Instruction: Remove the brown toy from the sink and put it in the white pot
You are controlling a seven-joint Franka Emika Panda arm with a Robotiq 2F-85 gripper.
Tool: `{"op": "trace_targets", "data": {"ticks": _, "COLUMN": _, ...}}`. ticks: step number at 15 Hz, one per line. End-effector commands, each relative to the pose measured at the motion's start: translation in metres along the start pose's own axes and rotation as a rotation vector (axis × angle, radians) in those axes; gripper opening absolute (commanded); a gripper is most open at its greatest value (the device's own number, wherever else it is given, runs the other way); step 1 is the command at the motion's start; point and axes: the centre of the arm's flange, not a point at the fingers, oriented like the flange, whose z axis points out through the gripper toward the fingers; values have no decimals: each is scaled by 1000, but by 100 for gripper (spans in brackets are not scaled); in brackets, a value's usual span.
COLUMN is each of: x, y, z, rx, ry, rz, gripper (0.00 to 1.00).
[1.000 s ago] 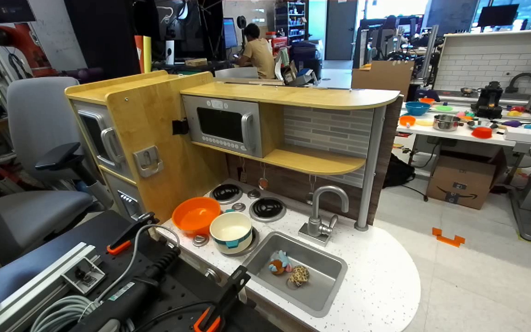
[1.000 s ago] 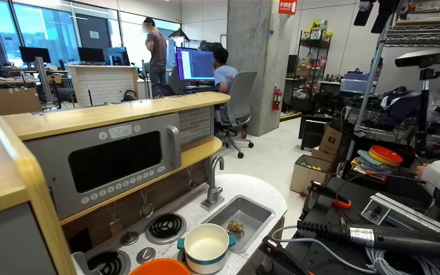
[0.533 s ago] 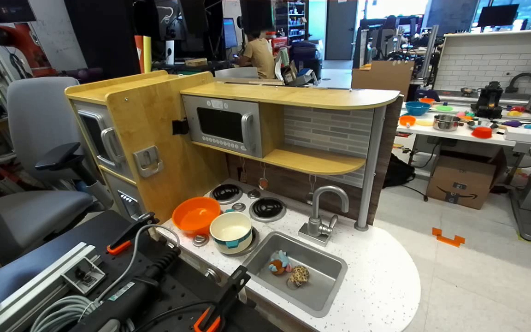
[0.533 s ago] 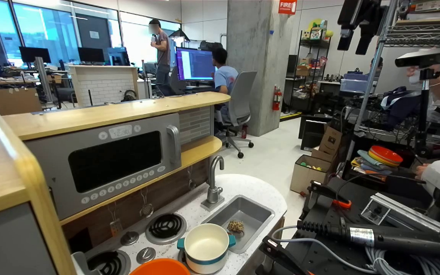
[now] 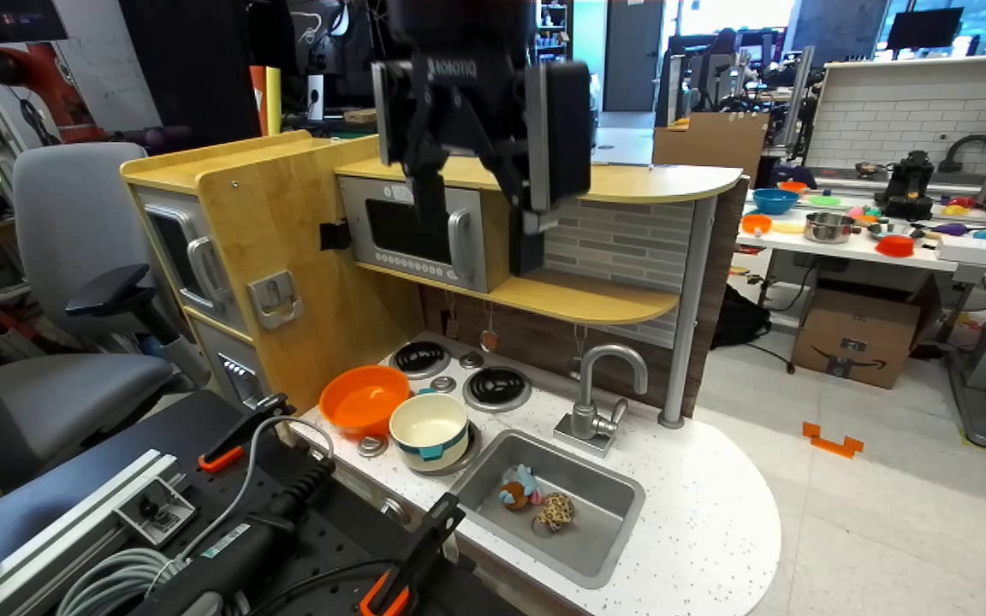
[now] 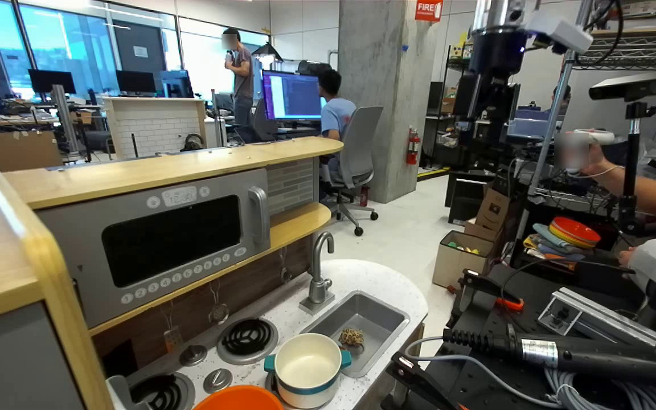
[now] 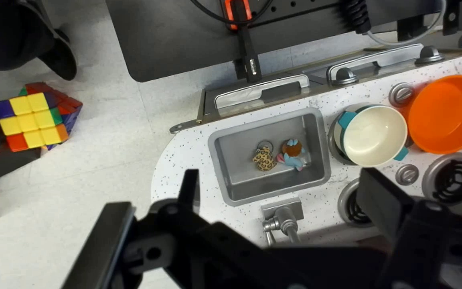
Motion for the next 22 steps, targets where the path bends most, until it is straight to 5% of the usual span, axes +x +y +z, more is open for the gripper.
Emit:
{"op": "trace_targets", "data": {"ticks": 1, "x": 48, "y": -5, "z": 59, "rx": 10, "ry": -28, "rz": -20, "gripper": 100}}
{"op": "trace_targets", "data": {"ticks": 22, "x": 213, "y": -62, "z": 362, "rx": -33, "ry": -183, "rz": -165, "gripper": 100}}
